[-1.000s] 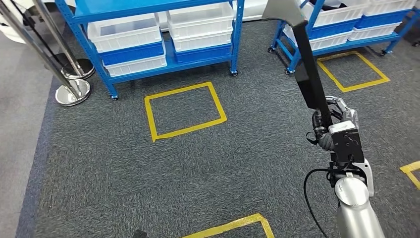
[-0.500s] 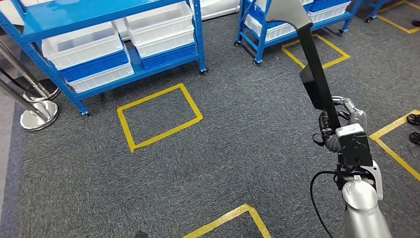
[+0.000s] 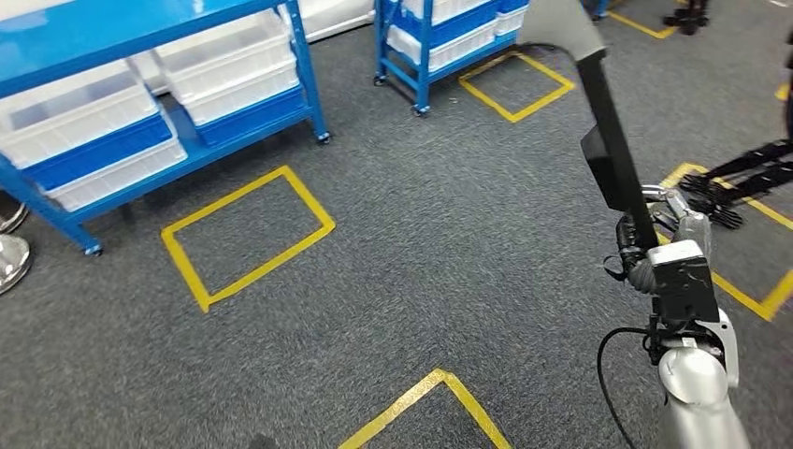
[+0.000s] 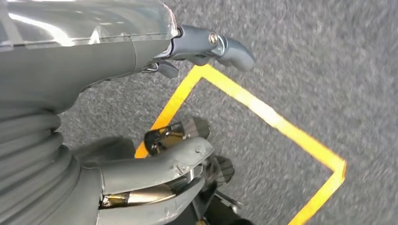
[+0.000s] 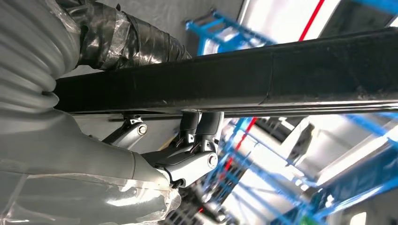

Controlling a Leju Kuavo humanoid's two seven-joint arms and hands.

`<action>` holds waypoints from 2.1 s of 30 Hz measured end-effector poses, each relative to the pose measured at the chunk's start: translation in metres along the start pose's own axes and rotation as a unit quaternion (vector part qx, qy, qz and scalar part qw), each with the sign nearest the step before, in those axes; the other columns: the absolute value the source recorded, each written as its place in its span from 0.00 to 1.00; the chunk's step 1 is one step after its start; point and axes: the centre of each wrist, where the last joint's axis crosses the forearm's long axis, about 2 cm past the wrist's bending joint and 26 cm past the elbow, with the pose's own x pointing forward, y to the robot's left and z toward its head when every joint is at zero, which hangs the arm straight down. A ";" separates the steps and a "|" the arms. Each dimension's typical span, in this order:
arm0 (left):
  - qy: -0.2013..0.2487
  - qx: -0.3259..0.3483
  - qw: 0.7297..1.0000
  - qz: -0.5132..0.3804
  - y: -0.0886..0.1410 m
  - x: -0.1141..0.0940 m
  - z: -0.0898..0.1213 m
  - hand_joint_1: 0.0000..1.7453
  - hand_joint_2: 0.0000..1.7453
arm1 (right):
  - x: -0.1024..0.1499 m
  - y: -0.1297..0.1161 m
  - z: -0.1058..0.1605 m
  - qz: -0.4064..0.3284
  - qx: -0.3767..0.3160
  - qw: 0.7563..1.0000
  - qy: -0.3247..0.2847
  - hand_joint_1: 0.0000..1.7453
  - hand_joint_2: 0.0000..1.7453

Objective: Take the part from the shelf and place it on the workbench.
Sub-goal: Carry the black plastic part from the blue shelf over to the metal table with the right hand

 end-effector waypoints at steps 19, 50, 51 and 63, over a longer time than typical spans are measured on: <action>0.000 0.000 1.000 0.005 -0.003 0.000 0.001 0.00 1.00 | 0.004 -0.010 0.002 0.019 -0.011 1.000 -0.013 1.00 1.00; 0.001 -0.001 1.000 0.005 -0.006 0.001 0.000 0.00 1.00 | 0.005 -0.026 -0.008 0.056 -0.010 0.998 -0.019 1.00 1.00; 0.001 -0.001 1.000 0.006 -0.005 0.001 0.000 0.00 1.00 | 0.005 -0.026 -0.008 0.057 -0.011 0.998 -0.019 1.00 1.00; 0.003 0.003 1.000 0.010 -0.007 -0.001 0.002 0.00 1.00 | 0.004 -0.025 0.002 0.079 -0.006 0.997 -0.016 1.00 1.00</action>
